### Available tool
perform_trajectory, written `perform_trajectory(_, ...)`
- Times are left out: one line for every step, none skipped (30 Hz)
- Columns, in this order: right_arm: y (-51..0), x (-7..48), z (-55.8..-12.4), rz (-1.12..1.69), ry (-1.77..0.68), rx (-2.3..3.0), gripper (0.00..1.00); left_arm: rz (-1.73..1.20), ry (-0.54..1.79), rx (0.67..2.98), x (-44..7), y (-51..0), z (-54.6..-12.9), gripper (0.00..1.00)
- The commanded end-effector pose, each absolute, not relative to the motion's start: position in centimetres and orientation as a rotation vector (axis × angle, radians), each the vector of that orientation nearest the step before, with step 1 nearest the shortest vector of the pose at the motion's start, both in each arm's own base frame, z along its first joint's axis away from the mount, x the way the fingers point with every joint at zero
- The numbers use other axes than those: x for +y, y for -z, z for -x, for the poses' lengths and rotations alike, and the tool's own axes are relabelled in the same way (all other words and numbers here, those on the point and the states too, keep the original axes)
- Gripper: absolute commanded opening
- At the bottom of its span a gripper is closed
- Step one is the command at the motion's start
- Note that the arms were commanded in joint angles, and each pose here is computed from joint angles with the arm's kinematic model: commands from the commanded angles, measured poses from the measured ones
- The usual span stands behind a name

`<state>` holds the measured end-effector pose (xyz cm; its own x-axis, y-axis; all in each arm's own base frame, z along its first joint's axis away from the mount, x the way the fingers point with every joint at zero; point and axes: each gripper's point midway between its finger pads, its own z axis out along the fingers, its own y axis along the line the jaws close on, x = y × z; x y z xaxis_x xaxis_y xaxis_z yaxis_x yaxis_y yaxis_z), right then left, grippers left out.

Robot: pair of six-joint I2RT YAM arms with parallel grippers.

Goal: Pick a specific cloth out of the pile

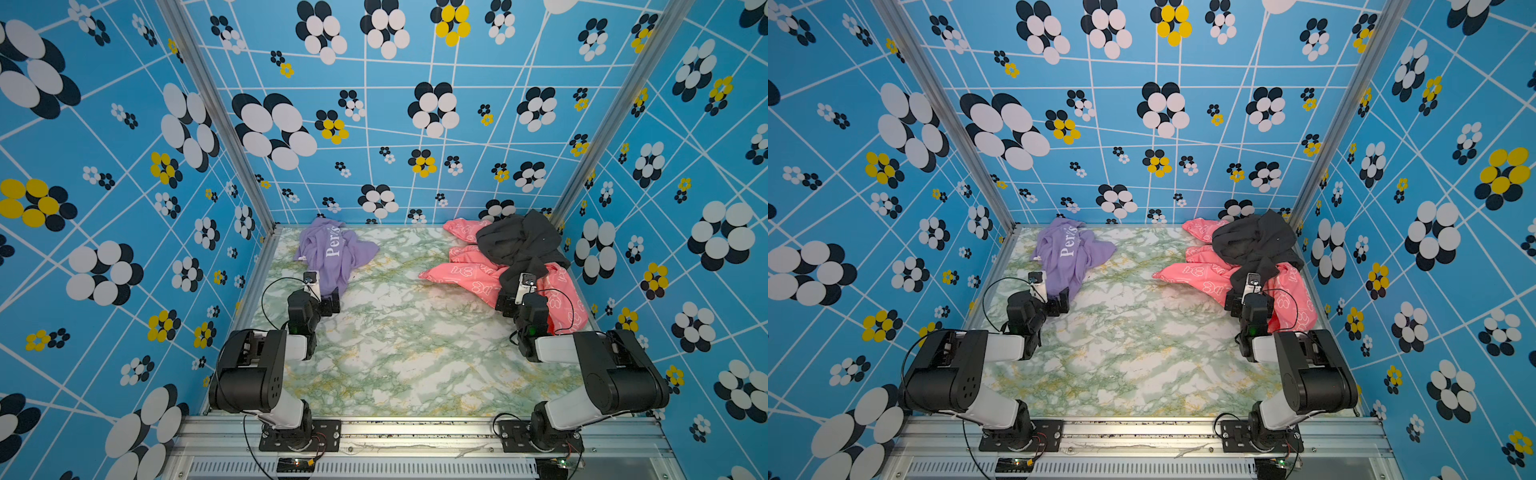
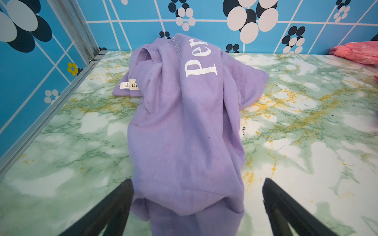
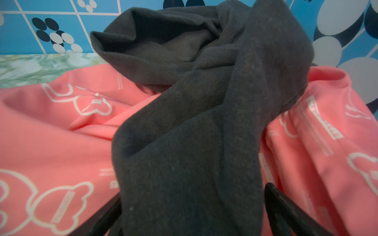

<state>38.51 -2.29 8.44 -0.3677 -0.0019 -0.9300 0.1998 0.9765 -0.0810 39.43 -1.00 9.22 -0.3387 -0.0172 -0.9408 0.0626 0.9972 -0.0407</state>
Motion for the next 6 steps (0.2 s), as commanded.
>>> perform_trajectory(-9.53, -2.57, -39.23, -0.159, 0.209, 1.901, 0.99, -0.055, 0.089, 1.913, -1.37, -9.49, -39.85, 0.99)
perform_trajectory(-9.51, -2.58, -39.21, -0.16, 0.209, 1.9, 0.99, -0.055, 0.089, 1.913, -1.39, -9.47, -39.83, 0.99)
perform_trajectory(-9.49, -2.57, -39.23, -0.16, 0.208, 1.9, 0.99, -0.056, 0.09, 1.913, -1.39, -9.49, -39.84, 0.99)
perform_trajectory(-9.46, -2.57, -39.22, -0.16, 0.209, 1.901, 0.99, -0.056, 0.09, 1.913, -1.4, -9.49, -39.86, 0.99)
perform_trajectory(-9.52, -2.59, -39.24, -0.161, 0.209, 1.9, 0.99, -0.054, 0.088, 1.913, -1.34, -9.46, -39.82, 0.99)
perform_trajectory(-9.52, -2.58, -39.23, -0.161, 0.209, 1.899, 0.99, -0.057, 0.089, 1.911, -1.4, -9.49, -39.79, 0.99)
